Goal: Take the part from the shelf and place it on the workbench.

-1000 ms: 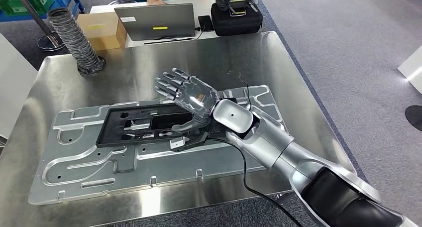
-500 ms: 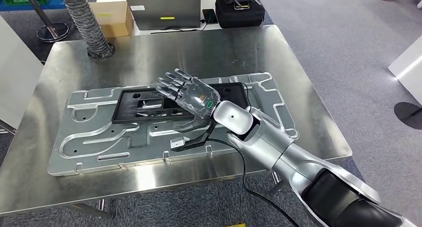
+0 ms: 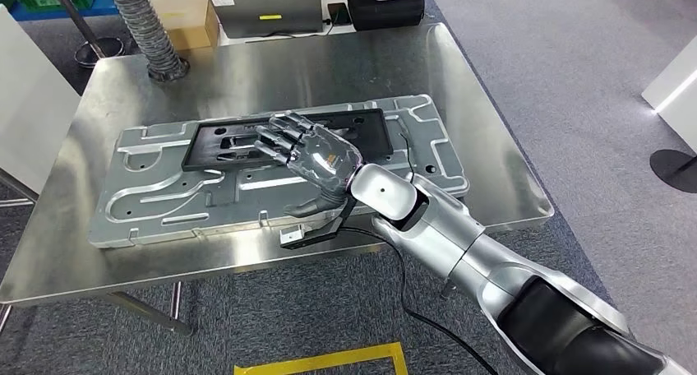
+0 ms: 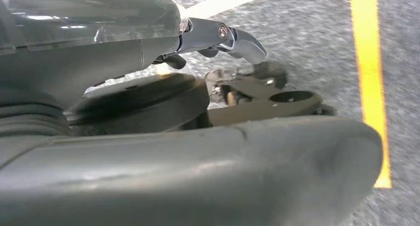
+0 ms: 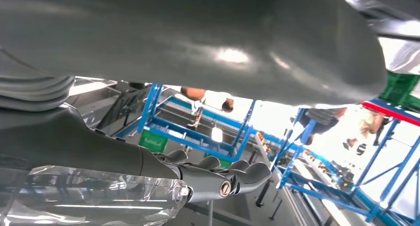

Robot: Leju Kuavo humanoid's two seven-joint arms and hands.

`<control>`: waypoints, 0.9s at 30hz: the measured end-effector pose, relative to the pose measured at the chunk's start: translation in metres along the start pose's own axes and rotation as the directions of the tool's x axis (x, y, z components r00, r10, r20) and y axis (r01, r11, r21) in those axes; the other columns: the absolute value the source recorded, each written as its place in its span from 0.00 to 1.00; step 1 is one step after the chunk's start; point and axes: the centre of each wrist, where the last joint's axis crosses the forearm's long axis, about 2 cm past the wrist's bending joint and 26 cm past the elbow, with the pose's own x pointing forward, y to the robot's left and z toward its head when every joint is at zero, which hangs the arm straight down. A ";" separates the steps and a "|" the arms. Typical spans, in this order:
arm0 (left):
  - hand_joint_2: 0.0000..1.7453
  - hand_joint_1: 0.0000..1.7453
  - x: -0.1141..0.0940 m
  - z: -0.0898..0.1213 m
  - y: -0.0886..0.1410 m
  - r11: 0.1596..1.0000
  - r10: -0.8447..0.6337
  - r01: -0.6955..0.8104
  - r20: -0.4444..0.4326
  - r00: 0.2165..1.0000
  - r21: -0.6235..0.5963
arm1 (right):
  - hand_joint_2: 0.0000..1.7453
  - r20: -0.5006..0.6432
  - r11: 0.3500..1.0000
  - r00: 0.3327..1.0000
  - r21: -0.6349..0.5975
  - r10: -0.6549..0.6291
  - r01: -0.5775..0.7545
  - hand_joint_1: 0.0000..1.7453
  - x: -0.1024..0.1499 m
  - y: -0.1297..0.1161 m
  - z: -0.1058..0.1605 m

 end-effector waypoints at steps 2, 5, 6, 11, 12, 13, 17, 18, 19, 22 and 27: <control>0.00 0.00 0.000 0.000 0.001 1.000 -0.001 0.001 0.001 1.000 0.002 | 0.00 0.000 1.000 1.000 -0.004 0.000 0.000 0.00 0.001 -0.001 -0.001; 0.00 0.00 0.000 0.000 0.002 1.000 -0.001 0.001 0.001 1.000 0.003 | 0.00 -0.005 1.000 1.000 -0.013 0.001 -0.002 0.00 0.004 -0.003 -0.004; 0.00 0.00 0.000 0.000 0.002 1.000 -0.001 0.001 0.000 1.000 0.003 | 0.00 -0.006 1.000 1.000 -0.015 0.003 -0.003 0.00 0.005 -0.003 -0.004; 0.00 0.00 0.000 0.000 0.001 1.000 -0.001 0.001 -0.005 1.000 0.002 | 0.00 -0.008 1.000 1.000 -0.013 0.011 -0.011 0.00 0.006 -0.002 -0.005; 0.00 0.00 0.000 0.000 0.001 1.000 -0.001 0.001 -0.006 1.000 0.003 | 0.00 -0.007 1.000 1.000 -0.012 0.011 -0.011 0.00 0.007 -0.002 -0.005; 0.00 0.00 0.000 0.000 0.001 1.000 -0.001 0.001 -0.007 1.000 0.005 | 0.00 -0.006 1.000 1.000 -0.011 0.012 -0.012 0.00 0.008 -0.002 -0.005; 0.00 0.00 -0.001 0.000 0.001 1.000 0.000 0.000 -0.009 1.000 0.009 | 0.00 0.001 1.000 1.000 -0.013 0.015 -0.015 0.00 0.010 -0.003 -0.006; 0.00 0.00 -0.001 0.000 0.000 1.000 0.001 -0.001 -0.009 1.000 0.009 | 0.00 0.002 1.000 1.000 -0.017 0.015 -0.015 0.00 0.010 -0.004 -0.008; 0.00 0.00 -0.001 0.000 0.000 1.000 0.002 -0.002 -0.008 1.000 0.010 | 0.00 0.003 1.000 1.000 -0.022 0.015 -0.015 0.00 0.011 -0.005 -0.009; 0.00 0.00 -0.002 0.001 -0.001 1.000 0.005 -0.005 -0.009 1.000 0.012 | 0.00 0.004 0.999 1.000 -0.029 0.016 -0.015 0.00 0.011 -0.007 -0.010; 0.00 0.00 -0.005 0.002 -0.001 1.000 0.010 -0.009 -0.015 1.000 0.025 | 0.00 0.005 0.999 1.000 -0.036 0.014 -0.014 0.00 0.012 -0.008 -0.011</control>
